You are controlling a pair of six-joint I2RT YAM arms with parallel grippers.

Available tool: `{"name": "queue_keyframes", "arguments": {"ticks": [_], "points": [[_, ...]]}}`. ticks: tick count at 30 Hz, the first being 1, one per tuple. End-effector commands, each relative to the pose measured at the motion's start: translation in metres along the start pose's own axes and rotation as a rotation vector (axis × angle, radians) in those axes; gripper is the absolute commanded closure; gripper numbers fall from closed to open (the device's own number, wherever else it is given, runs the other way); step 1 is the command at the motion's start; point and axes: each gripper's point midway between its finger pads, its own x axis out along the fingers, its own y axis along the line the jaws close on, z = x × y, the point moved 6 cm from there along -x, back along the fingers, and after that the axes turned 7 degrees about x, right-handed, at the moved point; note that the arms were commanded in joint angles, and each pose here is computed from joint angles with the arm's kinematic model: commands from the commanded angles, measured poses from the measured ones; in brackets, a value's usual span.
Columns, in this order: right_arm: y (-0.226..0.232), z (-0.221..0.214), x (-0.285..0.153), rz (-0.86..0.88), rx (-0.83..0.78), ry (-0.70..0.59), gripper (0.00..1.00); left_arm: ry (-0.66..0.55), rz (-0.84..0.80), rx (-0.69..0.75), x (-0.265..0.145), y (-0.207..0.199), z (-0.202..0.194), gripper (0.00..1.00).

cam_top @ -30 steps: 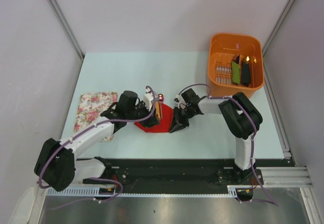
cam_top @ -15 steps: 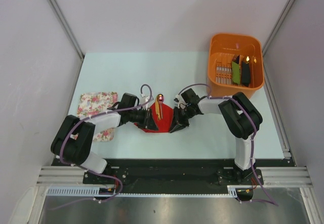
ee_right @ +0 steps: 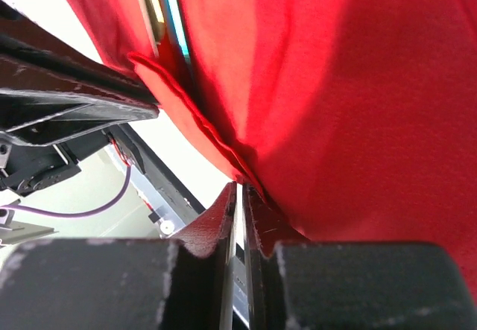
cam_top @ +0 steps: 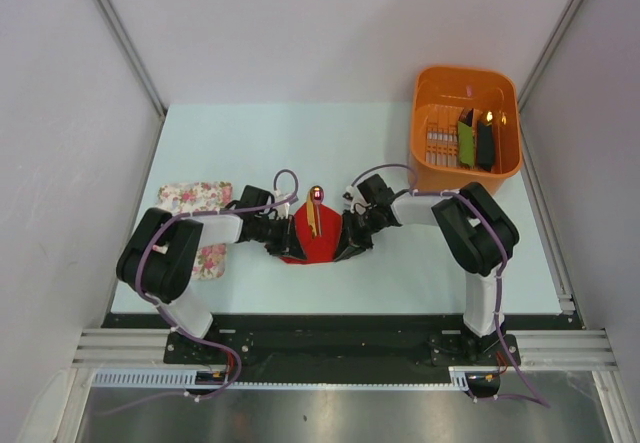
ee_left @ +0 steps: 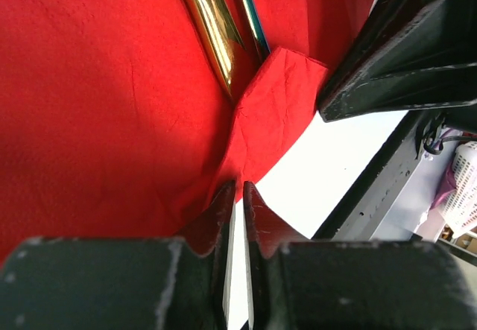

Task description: Place the utensils on the paper napkin and roll it up

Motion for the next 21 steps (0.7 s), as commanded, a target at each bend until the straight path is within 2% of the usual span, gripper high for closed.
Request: {"name": "queue_keyframes", "arguments": {"ticks": [1,8,15,21], "points": [[0.039,0.011,-0.014,0.08,-0.146,-0.09,0.9,-0.018,0.03,0.033,-0.001,0.003,0.011,0.88],[0.04,0.019,-0.008,0.068,-0.155,-0.101,0.92,-0.019,0.031,0.036,-0.001,0.003,0.011,0.89],[0.012,0.02,0.015,-0.023,-0.136,-0.063,0.93,-0.023,0.028,0.033,-0.002,0.002,0.012,0.89],[0.005,0.021,0.021,-0.114,-0.204,-0.092,0.95,-0.053,0.008,0.045,-0.007,-0.003,0.015,0.89]]}}
